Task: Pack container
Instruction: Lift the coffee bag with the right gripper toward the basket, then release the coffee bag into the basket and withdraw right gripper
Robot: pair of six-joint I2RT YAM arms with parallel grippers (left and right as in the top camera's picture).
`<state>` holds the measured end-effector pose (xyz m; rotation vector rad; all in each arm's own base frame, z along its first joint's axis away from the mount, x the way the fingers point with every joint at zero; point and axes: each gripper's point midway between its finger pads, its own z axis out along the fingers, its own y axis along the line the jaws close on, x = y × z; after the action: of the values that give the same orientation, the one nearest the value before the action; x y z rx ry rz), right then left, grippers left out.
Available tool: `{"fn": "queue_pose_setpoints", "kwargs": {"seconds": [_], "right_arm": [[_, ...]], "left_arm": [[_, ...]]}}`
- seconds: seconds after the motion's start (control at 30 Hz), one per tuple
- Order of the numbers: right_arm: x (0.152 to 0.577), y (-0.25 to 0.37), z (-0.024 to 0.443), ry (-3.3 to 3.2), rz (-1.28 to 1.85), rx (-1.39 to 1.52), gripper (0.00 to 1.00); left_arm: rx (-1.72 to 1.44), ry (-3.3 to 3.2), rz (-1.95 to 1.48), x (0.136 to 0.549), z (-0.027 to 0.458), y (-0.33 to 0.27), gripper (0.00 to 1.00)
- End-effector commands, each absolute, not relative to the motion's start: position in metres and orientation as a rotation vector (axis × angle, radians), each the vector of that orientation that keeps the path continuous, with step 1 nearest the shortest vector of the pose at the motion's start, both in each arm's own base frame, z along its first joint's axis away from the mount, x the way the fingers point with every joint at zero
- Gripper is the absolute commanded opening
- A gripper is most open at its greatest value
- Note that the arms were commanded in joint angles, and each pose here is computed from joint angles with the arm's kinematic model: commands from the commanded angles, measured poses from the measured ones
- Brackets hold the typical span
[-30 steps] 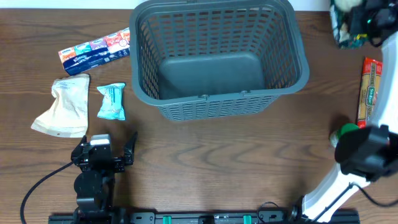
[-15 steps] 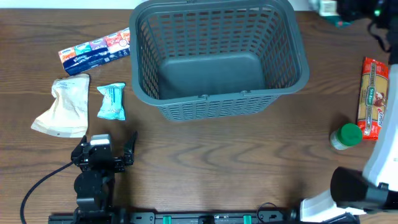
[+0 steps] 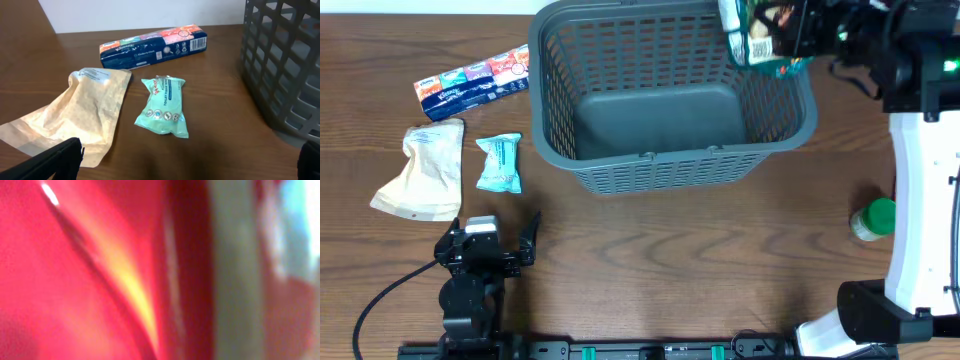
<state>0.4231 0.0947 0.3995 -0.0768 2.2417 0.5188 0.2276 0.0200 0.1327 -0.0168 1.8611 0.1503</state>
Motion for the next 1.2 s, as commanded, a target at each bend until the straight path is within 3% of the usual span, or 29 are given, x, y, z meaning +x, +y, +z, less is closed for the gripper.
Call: {"fn": "queue_pose_setpoints", "kwargs": {"seconds": [0.0,0.63,0.73,0.87,0.9,1.17], "right_arm": [[0.417,0.08,0.423,2.189,0.437,0.147,0.02],[0.41,0.096,0.357,2.45,0.438,0.177,0.02],[0.41,0.097,0.358,2.45,0.439,0.176,0.51],[0.409,0.096,0.36,2.441,0.44,0.175,0.72],[0.409,0.096,0.362,2.434,0.442,0.173,0.77],[0.397,0.069,0.405,2.294,0.29,0.218,0.82]], "left_arm": [[0.008,1.883,0.148,0.228,0.122,0.017,0.99],[0.008,1.883,0.148,0.228,0.122,0.017,0.99],[0.008,1.883,0.148,0.228,0.122,0.017,0.99],[0.008,1.883,0.148,0.228,0.122,0.017,0.99],[0.008,1.883,0.148,0.228,0.122,0.017,0.99],[0.008,1.883,0.148,0.228,0.122,0.017,0.99]]}}
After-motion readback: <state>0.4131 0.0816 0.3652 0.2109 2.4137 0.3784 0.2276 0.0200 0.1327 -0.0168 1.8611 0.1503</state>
